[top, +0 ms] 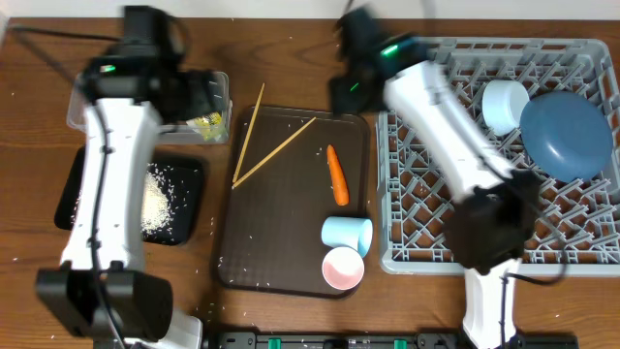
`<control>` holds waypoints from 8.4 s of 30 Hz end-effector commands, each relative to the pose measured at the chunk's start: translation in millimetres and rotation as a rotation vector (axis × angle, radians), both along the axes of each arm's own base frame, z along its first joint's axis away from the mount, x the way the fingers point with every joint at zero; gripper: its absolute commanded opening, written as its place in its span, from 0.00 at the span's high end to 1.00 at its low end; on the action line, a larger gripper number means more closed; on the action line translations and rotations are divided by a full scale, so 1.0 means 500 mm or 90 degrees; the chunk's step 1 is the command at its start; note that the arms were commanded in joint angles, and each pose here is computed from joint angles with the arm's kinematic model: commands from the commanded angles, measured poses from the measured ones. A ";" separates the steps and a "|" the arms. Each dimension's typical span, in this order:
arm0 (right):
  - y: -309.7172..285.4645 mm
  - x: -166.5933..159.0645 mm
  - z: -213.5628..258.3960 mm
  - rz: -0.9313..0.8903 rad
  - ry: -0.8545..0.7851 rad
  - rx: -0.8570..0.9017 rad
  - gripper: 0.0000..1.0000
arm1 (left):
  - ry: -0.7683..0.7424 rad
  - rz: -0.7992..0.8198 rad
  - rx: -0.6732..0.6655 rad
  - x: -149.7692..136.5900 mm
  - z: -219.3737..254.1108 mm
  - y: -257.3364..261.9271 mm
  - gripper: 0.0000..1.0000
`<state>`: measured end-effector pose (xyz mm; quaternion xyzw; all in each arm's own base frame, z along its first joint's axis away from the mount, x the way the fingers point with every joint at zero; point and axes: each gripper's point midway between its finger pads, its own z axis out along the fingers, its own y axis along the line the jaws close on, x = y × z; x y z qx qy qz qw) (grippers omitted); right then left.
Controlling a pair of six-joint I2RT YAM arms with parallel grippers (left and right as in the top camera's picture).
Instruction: Sort waste into correct bins and load items into the dishwasher rack
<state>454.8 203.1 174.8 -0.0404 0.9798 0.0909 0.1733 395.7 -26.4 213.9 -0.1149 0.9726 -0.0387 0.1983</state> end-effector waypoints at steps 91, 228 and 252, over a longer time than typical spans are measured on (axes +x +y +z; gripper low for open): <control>-0.461 -0.071 0.169 -0.275 0.005 -0.111 0.24 | 0.287 0.466 -0.103 -0.124 -0.322 0.357 0.81; -0.465 -0.069 0.064 -0.225 0.071 -0.080 0.19 | 0.365 -0.583 -0.001 -0.247 -0.157 -0.442 0.34; -0.497 -0.091 0.059 -0.216 0.096 -0.097 0.20 | 0.354 -0.504 0.185 -0.347 -0.251 -0.507 0.47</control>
